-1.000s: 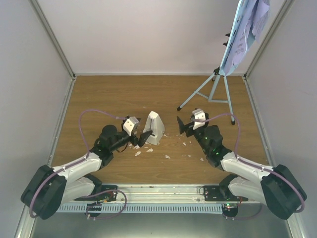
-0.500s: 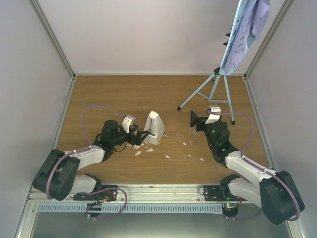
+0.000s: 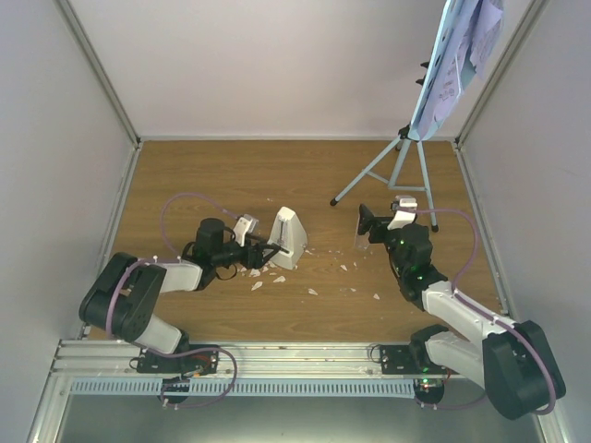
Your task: Pack up the instrument practice props
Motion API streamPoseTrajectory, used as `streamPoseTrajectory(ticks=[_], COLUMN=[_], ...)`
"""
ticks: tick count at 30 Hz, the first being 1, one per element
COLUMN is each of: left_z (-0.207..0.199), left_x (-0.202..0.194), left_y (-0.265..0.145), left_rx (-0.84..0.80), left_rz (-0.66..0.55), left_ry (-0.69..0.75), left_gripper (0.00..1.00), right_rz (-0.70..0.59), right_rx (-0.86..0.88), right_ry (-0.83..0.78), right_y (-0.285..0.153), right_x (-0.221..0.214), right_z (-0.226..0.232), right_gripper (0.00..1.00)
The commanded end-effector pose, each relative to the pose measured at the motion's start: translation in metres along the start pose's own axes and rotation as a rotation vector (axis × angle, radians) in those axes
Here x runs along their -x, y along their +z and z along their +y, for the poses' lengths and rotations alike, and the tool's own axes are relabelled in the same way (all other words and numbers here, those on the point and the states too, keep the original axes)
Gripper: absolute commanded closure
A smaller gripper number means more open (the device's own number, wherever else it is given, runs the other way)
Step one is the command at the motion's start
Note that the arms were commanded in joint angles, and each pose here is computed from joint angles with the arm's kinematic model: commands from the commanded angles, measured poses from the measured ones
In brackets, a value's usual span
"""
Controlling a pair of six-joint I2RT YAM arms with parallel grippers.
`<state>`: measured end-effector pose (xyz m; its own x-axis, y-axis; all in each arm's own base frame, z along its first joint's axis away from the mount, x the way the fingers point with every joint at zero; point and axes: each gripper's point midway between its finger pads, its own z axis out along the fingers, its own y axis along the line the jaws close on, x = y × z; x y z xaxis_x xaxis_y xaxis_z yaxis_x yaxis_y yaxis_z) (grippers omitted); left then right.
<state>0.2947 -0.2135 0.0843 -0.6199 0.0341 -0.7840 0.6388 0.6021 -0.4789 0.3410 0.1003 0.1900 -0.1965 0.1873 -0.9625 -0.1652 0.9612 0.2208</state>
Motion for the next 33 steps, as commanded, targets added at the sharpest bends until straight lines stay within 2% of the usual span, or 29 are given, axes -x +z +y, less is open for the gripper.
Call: streamPoseTrajectory(ticks=[1,11,28,33], left_z=[-0.007,-0.023,-0.094,-0.108], left_x=[0.018,0.001,-0.033,-0.032], left_y=[0.004,0.009,0.032,0.036], left_rx=[-0.059,-0.174,-0.361,-0.365], left_rz=[-0.052,-0.004,0.108,0.102], left_ry=[0.064,0.08,0.166,0.195], left_gripper=[0.31,0.39,0.4,0.4], right_rz=[-0.015,-0.013,-0.033,-0.059], right_rx=[-0.001,0.0,0.024,0.005], right_ry=[0.017,0.015,0.014,0.015], right_y=[-0.001,-0.001,-0.005,-0.01], right_x=[0.004,0.004,0.005,0.008], right_z=[-0.002,-0.003,0.001,-0.004], right_gripper=[0.0,0.0,0.0,0.0])
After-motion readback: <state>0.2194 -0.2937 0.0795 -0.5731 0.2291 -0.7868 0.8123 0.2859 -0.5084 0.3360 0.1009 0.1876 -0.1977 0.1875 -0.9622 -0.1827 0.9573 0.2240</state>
